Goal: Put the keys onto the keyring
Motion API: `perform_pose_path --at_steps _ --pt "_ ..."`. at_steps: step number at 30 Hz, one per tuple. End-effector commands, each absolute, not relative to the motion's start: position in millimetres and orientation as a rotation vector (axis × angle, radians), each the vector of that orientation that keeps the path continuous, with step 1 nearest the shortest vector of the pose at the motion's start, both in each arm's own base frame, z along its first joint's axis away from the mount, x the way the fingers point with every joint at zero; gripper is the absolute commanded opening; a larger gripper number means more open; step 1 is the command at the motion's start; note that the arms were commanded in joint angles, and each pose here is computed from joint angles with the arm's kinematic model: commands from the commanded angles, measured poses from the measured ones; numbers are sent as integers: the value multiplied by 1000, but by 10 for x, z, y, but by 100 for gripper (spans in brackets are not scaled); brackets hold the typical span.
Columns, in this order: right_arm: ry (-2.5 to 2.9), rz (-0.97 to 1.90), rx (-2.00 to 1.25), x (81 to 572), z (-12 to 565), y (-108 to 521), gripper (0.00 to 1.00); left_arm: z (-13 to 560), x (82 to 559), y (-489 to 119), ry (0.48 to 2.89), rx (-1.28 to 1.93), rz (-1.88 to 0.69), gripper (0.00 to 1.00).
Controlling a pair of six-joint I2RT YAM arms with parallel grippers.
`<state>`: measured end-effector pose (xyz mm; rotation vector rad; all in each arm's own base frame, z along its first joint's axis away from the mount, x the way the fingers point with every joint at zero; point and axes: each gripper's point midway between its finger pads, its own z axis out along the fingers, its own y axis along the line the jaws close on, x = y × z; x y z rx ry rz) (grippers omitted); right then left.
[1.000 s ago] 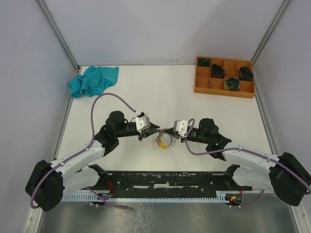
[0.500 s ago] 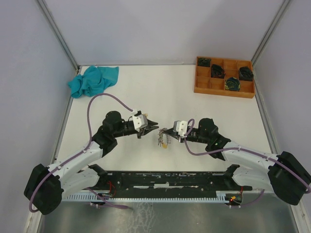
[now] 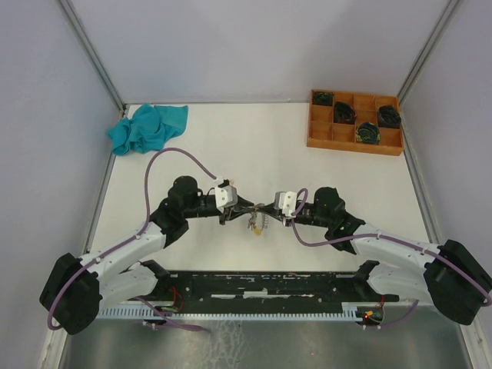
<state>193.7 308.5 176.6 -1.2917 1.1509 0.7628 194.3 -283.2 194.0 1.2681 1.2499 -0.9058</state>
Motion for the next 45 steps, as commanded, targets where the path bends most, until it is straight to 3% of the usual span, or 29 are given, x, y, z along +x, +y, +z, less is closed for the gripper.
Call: perform_pose_path --at_steps 1,20,26,28,34,38,45 --pt "1043 772 -1251 1948 2103 3154 1 2050 1907 -2905 1171 1318 -913 25" --pt "1009 805 -1224 1915 2199 3177 1 1962 1910 -2934 1207 1339 -915 18" --pt "1022 795 -1211 1936 2183 3160 1 1967 1918 -2924 1212 1352 -898 3" --pt "1049 783 -1223 1940 2132 3135 3 1968 1932 -2907 1223 1356 -882 3" --pt "1127 703 -1280 1956 2073 3005 34 1926 2010 -2833 1298 1371 -810 3" --pt "1146 650 -1306 1973 2090 2932 40 1910 2044 -2789 1355 1380 -772 3" --pt "1162 719 -1389 1943 2020 3072 39 1862 2022 -2806 1435 1409 -753 3"
